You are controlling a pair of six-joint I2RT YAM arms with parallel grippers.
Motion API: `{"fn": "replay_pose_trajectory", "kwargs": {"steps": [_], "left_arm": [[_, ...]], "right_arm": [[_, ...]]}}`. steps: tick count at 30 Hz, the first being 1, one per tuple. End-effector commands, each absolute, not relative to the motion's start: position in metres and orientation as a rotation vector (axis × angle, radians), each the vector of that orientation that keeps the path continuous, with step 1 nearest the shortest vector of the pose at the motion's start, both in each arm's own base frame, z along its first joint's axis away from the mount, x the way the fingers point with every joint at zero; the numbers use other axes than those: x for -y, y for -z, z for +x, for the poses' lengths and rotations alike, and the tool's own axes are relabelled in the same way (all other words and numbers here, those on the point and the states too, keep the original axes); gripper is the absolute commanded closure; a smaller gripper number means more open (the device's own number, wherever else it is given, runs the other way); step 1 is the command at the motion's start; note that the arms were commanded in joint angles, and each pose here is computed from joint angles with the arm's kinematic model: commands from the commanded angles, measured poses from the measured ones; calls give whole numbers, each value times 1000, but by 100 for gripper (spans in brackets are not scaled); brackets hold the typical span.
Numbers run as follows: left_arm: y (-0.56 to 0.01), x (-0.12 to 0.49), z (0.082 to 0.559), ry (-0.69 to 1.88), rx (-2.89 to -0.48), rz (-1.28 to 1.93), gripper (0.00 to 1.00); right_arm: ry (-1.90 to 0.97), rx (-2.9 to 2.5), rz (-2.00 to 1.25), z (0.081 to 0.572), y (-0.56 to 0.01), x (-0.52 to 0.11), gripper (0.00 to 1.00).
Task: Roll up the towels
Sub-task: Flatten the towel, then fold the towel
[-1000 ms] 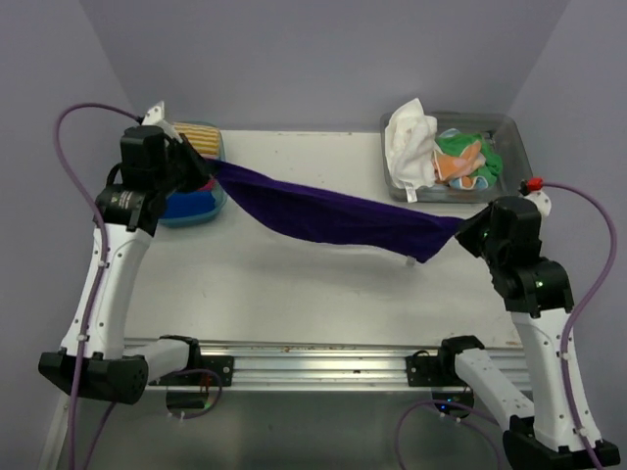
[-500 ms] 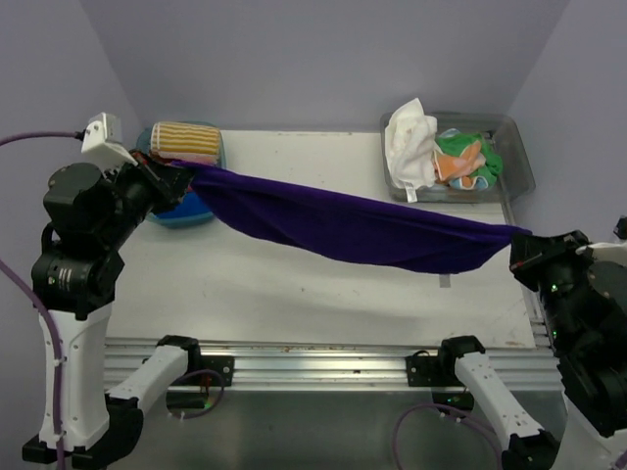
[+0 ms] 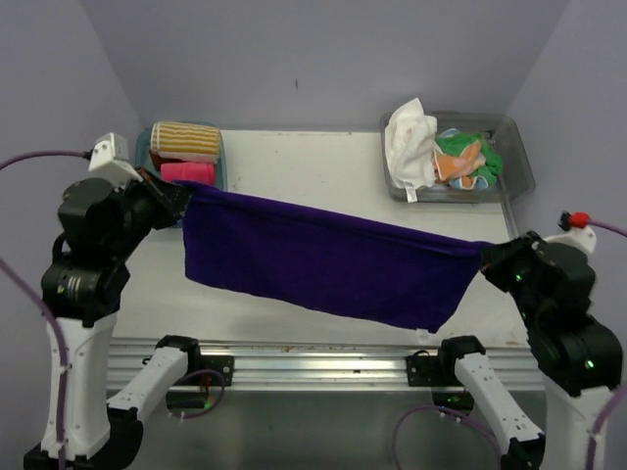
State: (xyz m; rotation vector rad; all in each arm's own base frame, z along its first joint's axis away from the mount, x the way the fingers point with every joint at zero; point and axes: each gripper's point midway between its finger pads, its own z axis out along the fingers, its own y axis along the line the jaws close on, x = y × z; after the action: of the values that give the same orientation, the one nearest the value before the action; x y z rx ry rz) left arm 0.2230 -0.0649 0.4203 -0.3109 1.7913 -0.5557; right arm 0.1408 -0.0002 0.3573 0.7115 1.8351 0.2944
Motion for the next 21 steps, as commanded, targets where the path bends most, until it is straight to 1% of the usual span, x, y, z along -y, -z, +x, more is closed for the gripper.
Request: {"fn": "replay_pose_trajectory", "kwargs": {"steps": [1,2,3,4,5,6,8,9,13,21], "left_arm": [[-338,56,291,424,-1984,-416,100],[-302,55,303,394,-2057,-439,100],[-266,57,323,371,-2146,-461,100],[-249,51,340,320,-2154,-493,100],[-225,49,348,283,-2209,-524,100],[-188,48,362,240,-2295,-554,100],[-165,49,379,217,-2340,-575,100],[-143,51,384,210,-2397,-585,100],[-124,58,396,234,-2443,-570,100],[-105,57,396,212,-2510,-556,100]], "right_arm": [[-136,-1978,695,197,-299,3,100],[-100,-2000,688,225,-286,3,100],[-59,-2050,682,241,-267,2,100],[-13,-2106,671,255,-246,2,100],[29,-2162,671,285,-222,0,100],[53,-2188,671,298,-210,0,100],[93,-2206,667,325,-191,0,100],[133,-2262,672,335,-169,0,100],[151,-2303,658,358,-149,-4,100],[161,-2348,650,360,-135,-6,100]]}}
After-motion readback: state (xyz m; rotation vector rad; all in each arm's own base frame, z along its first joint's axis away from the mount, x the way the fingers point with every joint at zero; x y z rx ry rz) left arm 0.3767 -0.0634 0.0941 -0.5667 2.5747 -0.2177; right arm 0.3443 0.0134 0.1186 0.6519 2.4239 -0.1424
